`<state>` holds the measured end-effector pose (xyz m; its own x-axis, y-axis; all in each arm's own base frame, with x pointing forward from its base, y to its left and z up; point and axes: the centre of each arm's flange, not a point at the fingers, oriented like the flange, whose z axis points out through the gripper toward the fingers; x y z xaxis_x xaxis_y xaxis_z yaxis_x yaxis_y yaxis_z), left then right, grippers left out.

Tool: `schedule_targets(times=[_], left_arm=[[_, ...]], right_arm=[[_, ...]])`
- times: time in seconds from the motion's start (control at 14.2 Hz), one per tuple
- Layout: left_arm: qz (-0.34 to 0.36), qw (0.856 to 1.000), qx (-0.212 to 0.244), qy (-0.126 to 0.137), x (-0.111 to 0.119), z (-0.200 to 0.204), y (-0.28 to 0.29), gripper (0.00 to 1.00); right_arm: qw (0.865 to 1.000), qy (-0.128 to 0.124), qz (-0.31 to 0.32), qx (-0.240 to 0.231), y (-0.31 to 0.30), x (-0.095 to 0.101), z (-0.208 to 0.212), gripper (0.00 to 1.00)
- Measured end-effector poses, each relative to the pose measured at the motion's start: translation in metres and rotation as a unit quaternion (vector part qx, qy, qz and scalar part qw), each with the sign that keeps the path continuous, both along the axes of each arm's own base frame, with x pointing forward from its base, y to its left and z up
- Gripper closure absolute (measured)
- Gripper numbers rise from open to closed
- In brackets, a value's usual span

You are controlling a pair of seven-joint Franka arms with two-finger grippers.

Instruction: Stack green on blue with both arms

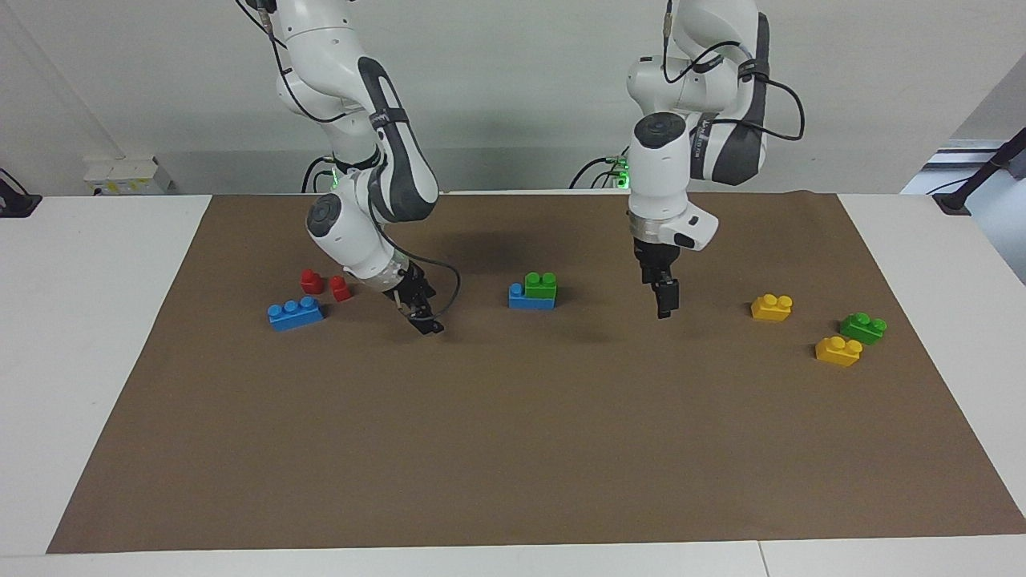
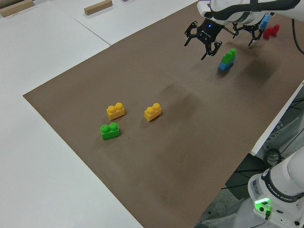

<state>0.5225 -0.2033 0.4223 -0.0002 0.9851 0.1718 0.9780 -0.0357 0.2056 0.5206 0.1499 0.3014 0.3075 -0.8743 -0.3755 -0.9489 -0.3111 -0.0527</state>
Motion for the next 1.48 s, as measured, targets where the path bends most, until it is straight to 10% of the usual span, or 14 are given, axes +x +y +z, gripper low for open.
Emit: schedule_targets(times=[0.56, 1.27, 1.48], left_arm=[[-0.224, 0.972, 0.020, 0.063, 0.047, 0.047, 0.130, 0.00], [-0.501, 0.859, 0.032, 0.100, 0.058, 0.125, 0.179, 0.00], [-0.568, 0.814, 0.037, 0.119, 0.054, 0.149, 0.177, 0.00]], right_arm=[[0.972, -0.023, 0.231, -0.022, -0.081, 0.026, 0.084, 0.00], [0.838, -0.075, 0.536, -0.077, -0.118, 0.034, 0.183, 0.00], [0.817, -0.092, 0.563, -0.088, -0.120, 0.026, 0.219, 0.00]])
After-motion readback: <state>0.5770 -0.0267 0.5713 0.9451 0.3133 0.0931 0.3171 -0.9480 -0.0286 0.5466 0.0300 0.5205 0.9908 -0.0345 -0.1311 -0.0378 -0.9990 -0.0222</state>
